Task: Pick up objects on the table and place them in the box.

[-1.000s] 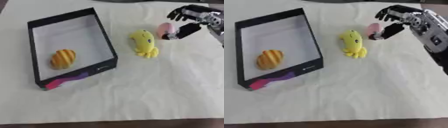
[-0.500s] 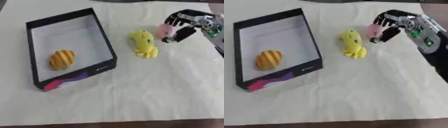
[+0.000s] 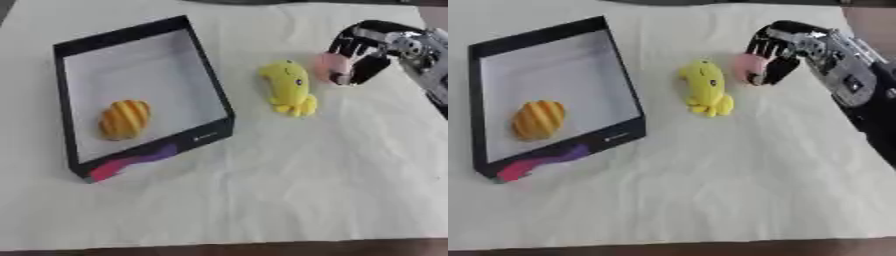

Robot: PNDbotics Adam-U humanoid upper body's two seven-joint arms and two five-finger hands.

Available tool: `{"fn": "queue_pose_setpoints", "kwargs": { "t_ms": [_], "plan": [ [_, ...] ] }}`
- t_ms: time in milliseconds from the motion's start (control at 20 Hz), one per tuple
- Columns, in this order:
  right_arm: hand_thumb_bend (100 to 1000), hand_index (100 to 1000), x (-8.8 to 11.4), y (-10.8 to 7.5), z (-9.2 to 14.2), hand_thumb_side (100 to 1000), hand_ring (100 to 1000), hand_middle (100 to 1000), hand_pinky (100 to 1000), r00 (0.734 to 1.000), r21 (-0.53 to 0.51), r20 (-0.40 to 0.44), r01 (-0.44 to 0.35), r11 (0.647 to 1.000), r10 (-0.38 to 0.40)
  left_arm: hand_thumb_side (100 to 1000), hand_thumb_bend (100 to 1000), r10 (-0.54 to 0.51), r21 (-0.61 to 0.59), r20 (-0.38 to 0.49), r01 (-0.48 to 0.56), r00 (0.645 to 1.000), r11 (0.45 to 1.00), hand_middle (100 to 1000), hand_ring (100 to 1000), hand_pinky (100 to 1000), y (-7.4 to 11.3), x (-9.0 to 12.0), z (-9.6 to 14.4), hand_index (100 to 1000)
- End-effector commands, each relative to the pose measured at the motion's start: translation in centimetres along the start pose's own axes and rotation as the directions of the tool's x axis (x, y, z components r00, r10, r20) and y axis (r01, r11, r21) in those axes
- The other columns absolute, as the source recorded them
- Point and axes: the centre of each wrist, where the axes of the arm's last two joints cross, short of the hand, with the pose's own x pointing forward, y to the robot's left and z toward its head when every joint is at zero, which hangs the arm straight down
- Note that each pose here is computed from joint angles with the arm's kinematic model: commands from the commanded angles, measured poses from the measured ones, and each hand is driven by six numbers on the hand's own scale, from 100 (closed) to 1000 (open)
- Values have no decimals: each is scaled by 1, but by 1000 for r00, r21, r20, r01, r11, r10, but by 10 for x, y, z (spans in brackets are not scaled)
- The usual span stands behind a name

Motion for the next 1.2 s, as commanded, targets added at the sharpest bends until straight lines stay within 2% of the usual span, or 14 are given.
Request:
{"fn": "queue_pose_setpoints", "kwargs": {
  "t_ms": [50,400,600,650,700,750,900,950,1000,1200],
  "plan": [
    [303,690,1,-10,1,100,635,515,726,998,-75,-17,-58,996,57,653,439,-5,-1,26,5,1000,1000,860,852,775,2,6,-6,854],
    [264,611,4,-5,-1,100,561,417,679,996,-188,-12,-94,978,94,653,438,-5,-3,27,5,1000,1000,853,851,775,1,6,-5,854],
    [252,572,7,-8,4,100,539,378,666,992,-250,9,-117,961,123,653,439,-7,-2,28,7,1000,1000,848,850,775,2,6,-5,854],
    [206,571,8,-11,7,100,538,377,665,991,-261,15,-121,958,129,652,439,-8,-2,28,8,1000,1000,847,850,775,2,6,-5,854],
    [118,572,9,-13,10,100,539,378,666,990,-270,25,-124,955,136,656,440,-9,-2,27,9,1000,1000,846,850,775,3,6,-5,854],
    [249,572,11,-17,15,100,538,377,666,989,-281,35,-128,951,143,652,439,-11,-2,27,11,1000,1000,845,850,775,3,6,-5,853],
    [256,573,20,-36,33,100,537,375,667,985,-330,70,-129,935,160,651,438,-16,-1,29,16,999,1000,843,850,775,4,6,-6,853],
    [100,574,25,-43,41,100,537,378,667,983,-353,84,-126,927,166,652,442,-18,-1,29,18,999,1000,842,850,775,4,6,-6,853],
    [258,574,30,-51,50,100,537,374,668,980,-377,99,-123,918,172,650,438,-19,-1,30,20,999,1000,841,849,776,5,6,-6,853],
    [262,577,58,-84,89,100,535,373,668,964,-483,177,-90,871,198,649,439,-27,-2,30,27,999,1000,839,850,776,6,6,-6,853]
  ]
}}
